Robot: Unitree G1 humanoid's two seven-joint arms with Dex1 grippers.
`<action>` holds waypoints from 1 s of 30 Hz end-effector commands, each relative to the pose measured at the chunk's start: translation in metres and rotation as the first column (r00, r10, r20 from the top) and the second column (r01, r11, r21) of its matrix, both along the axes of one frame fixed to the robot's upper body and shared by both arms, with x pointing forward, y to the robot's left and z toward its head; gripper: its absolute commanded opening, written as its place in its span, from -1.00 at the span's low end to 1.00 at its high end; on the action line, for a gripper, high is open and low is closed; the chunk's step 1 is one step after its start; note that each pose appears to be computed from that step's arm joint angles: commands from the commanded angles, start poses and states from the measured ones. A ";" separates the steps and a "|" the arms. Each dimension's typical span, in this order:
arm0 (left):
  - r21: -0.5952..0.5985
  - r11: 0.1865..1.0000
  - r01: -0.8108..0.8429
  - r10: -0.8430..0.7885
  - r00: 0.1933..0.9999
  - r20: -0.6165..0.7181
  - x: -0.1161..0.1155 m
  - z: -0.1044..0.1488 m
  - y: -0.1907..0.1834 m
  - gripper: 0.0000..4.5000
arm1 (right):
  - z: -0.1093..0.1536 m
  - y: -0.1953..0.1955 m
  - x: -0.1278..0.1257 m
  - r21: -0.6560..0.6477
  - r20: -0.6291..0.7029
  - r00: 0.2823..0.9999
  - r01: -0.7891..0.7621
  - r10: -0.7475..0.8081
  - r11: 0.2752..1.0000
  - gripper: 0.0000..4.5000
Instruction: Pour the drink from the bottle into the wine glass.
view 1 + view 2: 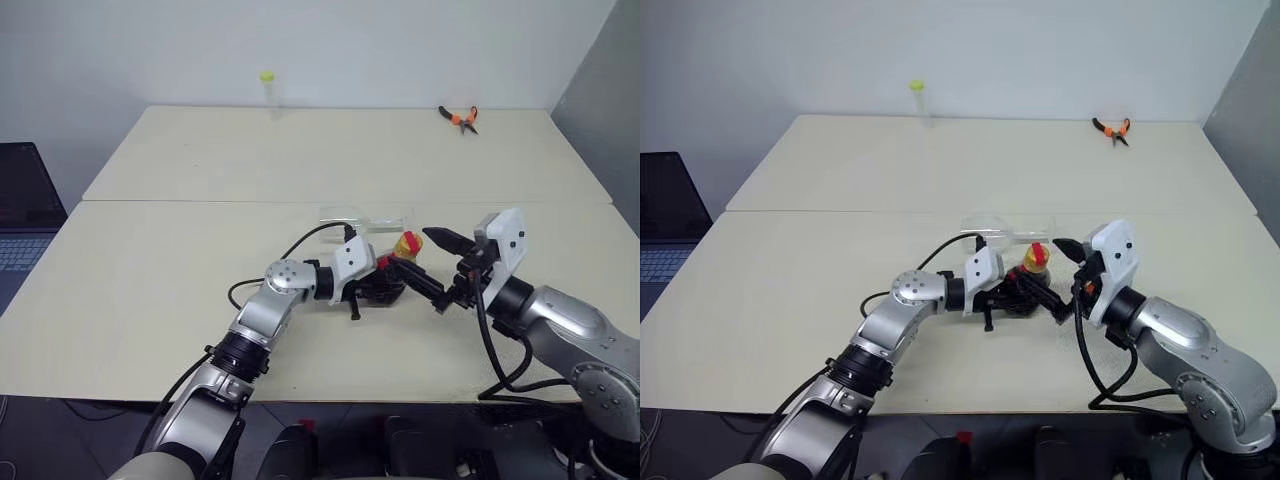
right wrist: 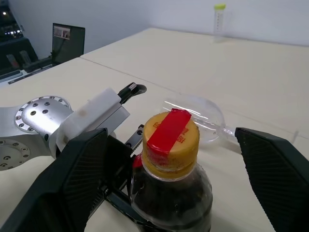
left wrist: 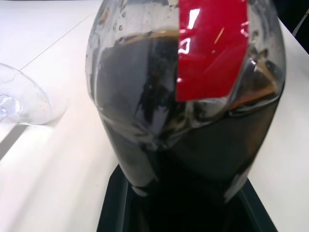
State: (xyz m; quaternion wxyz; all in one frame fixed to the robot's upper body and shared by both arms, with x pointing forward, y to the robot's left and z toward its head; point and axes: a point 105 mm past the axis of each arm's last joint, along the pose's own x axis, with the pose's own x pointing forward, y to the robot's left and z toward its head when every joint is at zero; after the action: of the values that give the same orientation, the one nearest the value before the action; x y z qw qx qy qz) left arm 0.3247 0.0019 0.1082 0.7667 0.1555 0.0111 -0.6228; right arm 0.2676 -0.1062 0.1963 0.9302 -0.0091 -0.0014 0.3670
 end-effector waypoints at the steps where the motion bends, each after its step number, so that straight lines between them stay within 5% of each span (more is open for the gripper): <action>1: -0.038 0.999 0.021 -0.019 0.997 0.070 0.000 0.019 -0.004 -0.69 | 0.010 0.001 -0.001 0.022 0.056 0.998 -0.005 0.004 1.000 0.55; 8: -0.037 0.999 0.019 -0.017 0.997 0.069 0.000 0.018 -0.003 -0.69 | 0.012 0.002 -0.003 0.077 0.047 0.999 -0.017 0.013 0.997 -0.47; 13: -0.038 0.999 0.020 -0.017 0.997 0.069 0.000 0.018 -0.004 -0.69 | 0.018 -0.005 -0.001 0.098 0.075 0.997 0.026 -0.033 0.995 -0.47; 19: -0.038 0.999 0.025 -0.022 0.997 0.068 -0.001 0.018 -0.004 -0.69 | 0.044 -0.028 0.008 -0.052 0.330 0.927 0.208 -0.179 0.977 -0.47; 24: -0.041 0.999 0.032 -0.029 0.997 0.069 -0.001 0.019 -0.006 -0.69 | 0.046 -0.019 -0.005 0.210 0.137 0.989 0.027 -0.056 0.977 -0.47; 30: -0.046 0.998 0.037 -0.034 0.997 0.068 -0.002 0.019 -0.007 -0.70 | 0.032 -0.018 -0.011 0.235 0.037 0.999 0.013 -0.023 0.972 -0.47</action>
State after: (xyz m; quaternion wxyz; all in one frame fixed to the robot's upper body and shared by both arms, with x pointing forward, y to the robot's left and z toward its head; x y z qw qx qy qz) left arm 0.3248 0.0007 0.1093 0.7654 0.1545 0.0052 -0.6247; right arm 0.2612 -0.1244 0.2226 0.9275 0.1078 -0.0505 0.3544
